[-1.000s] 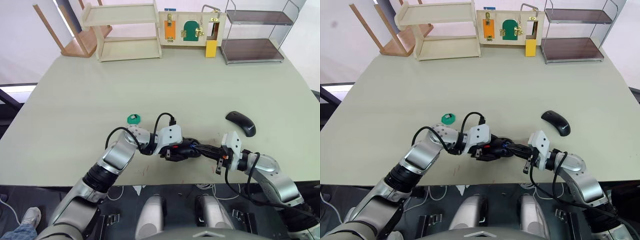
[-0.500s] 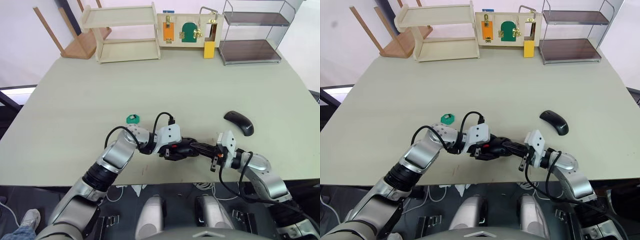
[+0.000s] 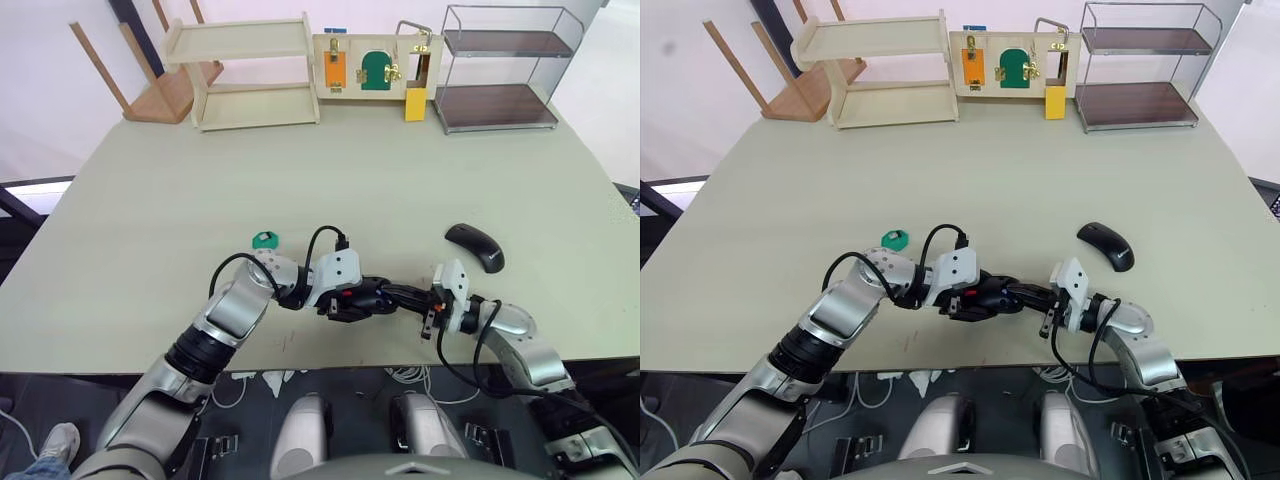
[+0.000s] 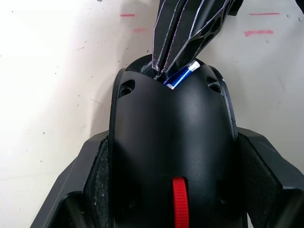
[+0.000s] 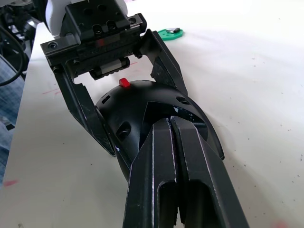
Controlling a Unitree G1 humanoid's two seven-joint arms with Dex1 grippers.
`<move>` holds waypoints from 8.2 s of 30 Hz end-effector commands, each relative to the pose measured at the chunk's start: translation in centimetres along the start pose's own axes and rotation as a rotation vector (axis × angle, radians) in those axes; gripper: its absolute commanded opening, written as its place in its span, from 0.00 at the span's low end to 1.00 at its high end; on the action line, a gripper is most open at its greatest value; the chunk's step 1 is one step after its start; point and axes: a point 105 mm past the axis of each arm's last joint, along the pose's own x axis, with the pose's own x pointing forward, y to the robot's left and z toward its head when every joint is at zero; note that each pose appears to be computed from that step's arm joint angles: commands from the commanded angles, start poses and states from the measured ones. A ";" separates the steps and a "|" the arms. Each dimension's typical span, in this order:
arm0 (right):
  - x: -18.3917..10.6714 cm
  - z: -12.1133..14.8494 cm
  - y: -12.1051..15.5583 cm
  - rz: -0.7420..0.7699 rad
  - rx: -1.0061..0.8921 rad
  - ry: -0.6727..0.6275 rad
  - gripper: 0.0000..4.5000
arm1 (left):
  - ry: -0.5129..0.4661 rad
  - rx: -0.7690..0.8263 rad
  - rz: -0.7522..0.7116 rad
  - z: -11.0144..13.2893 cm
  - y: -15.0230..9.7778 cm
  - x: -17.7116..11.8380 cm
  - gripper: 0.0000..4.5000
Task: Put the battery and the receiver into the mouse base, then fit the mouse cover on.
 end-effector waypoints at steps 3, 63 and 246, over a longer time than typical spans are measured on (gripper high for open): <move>-0.9 -4.7 0.8 0.013 0.060 0.169 0.01 | 0.023 -0.019 -0.039 -0.7 -1.1 0.6 0.65; -13.0 2.3 -1.2 -0.058 -0.152 -0.023 0.84 | 0.016 -0.005 -0.023 -0.6 -0.5 0.9 0.65; -10.0 3.6 1.0 -0.116 -0.318 -0.260 1.00 | -0.112 -0.285 0.411 -9.7 9.8 -15.8 0.45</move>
